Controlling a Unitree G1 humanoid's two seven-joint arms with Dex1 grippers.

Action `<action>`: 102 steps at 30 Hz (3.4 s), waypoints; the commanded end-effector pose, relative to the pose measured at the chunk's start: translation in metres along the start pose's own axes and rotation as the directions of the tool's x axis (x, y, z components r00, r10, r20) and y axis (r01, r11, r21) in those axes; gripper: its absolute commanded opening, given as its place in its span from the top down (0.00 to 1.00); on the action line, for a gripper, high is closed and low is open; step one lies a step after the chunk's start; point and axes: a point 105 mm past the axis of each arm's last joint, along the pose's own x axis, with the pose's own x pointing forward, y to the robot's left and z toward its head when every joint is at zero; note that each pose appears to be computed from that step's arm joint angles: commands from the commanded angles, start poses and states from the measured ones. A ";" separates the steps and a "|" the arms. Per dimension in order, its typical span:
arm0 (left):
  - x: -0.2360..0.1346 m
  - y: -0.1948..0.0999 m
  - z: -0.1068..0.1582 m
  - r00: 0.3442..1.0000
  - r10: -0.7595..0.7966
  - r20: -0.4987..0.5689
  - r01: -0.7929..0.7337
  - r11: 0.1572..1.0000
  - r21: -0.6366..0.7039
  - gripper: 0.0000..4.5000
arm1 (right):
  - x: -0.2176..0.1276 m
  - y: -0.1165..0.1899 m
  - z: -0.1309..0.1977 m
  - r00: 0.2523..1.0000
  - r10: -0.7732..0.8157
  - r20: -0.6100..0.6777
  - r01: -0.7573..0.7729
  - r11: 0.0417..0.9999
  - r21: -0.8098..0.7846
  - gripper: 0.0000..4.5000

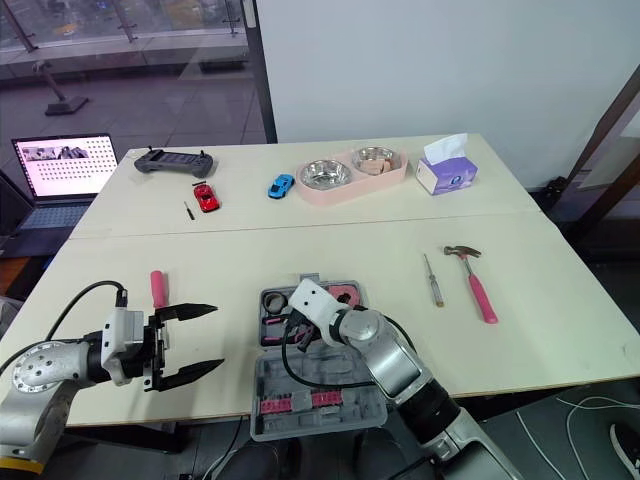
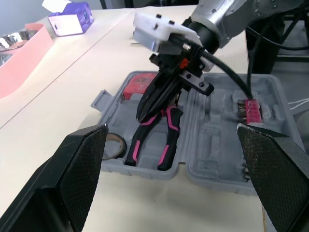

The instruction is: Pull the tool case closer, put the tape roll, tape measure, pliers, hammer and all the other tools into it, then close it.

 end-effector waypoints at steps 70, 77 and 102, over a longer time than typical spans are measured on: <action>0.079 -0.011 -0.083 0.889 -0.153 -0.432 0.150 0.988 -0.043 0.98 | -0.090 -0.036 -0.026 0.863 0.242 -0.444 -0.327 0.937 -0.124 1.00; 0.088 0.004 -0.090 0.886 -0.143 -0.441 0.149 0.989 -0.020 0.98 | -0.090 -0.050 -0.026 0.868 0.200 -0.455 -0.292 0.946 -0.143 1.00; 0.123 0.056 -0.080 0.904 -0.083 -0.419 0.120 0.991 0.061 0.98 | -0.080 -0.101 -0.027 0.901 0.057 -0.430 -0.136 0.979 -0.155 1.00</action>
